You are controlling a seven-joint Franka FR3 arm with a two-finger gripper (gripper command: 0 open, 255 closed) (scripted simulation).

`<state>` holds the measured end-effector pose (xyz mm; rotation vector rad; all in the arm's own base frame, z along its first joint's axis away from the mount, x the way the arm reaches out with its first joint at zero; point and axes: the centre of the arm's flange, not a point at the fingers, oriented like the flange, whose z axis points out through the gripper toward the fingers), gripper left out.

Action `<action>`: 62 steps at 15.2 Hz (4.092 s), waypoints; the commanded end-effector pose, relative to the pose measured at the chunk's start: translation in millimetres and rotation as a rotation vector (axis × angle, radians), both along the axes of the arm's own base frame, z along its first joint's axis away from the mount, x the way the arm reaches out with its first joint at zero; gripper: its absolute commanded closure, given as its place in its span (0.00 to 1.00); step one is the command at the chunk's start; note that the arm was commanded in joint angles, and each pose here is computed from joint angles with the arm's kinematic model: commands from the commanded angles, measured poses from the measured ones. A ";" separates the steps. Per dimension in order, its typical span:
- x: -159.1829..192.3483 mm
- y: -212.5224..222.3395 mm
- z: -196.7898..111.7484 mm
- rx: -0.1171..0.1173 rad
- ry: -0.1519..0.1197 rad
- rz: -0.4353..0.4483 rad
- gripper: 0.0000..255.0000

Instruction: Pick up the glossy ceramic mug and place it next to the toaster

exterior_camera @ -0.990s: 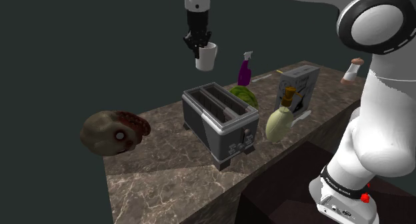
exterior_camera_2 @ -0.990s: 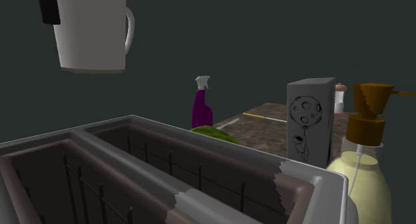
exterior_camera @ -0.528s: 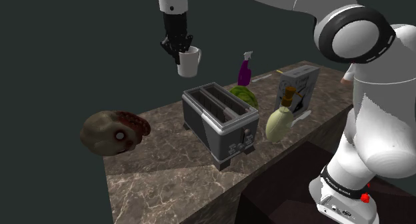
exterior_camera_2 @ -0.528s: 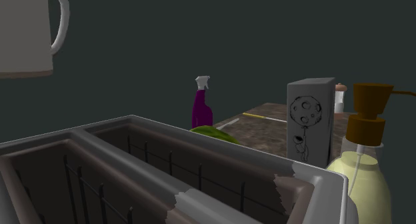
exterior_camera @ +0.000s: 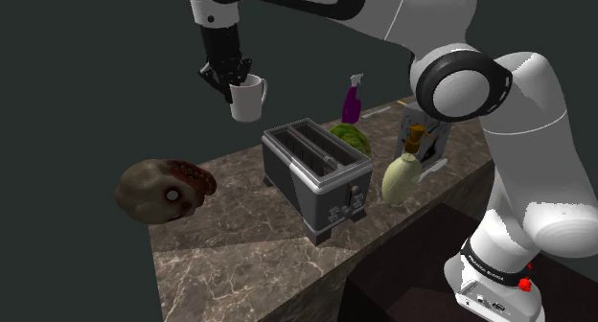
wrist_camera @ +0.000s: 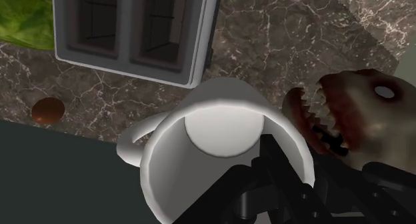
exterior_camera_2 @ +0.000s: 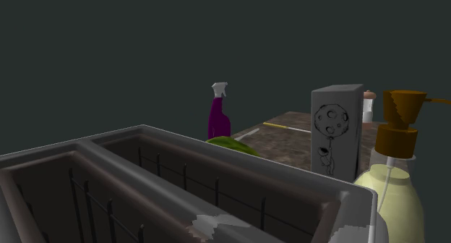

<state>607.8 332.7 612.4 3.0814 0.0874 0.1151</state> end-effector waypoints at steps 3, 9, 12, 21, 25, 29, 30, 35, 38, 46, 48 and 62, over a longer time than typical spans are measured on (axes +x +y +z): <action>0.0 1.8 -20.5 0.002 -0.004 0.000 1.00; 0.0 1.8 -52.2 0.002 -0.004 0.000 1.00; 0.0 1.8 -68.1 0.002 -0.004 0.000 1.00; 0.0 1.8 -115.6 0.002 -0.004 0.000 1.00; 0.0 1.8 -136.7 0.002 -0.004 0.000 1.00; 0.0 1.8 -157.8 0.002 -0.004 0.000 1.00; 0.0 1.8 -163.1 0.002 -0.004 0.000 1.00; 0.0 1.8 -189.5 0.002 -0.004 0.000 1.00; 0.0 1.8 -205.4 0.002 -0.004 0.000 1.00; 0.0 1.8 -247.6 0.002 -0.004 0.000 1.00; 0.0 1.8 -252.6 0.002 -0.004 0.000 1.00; -2.1 3.2 -226.3 0.002 -0.004 0.000 0.00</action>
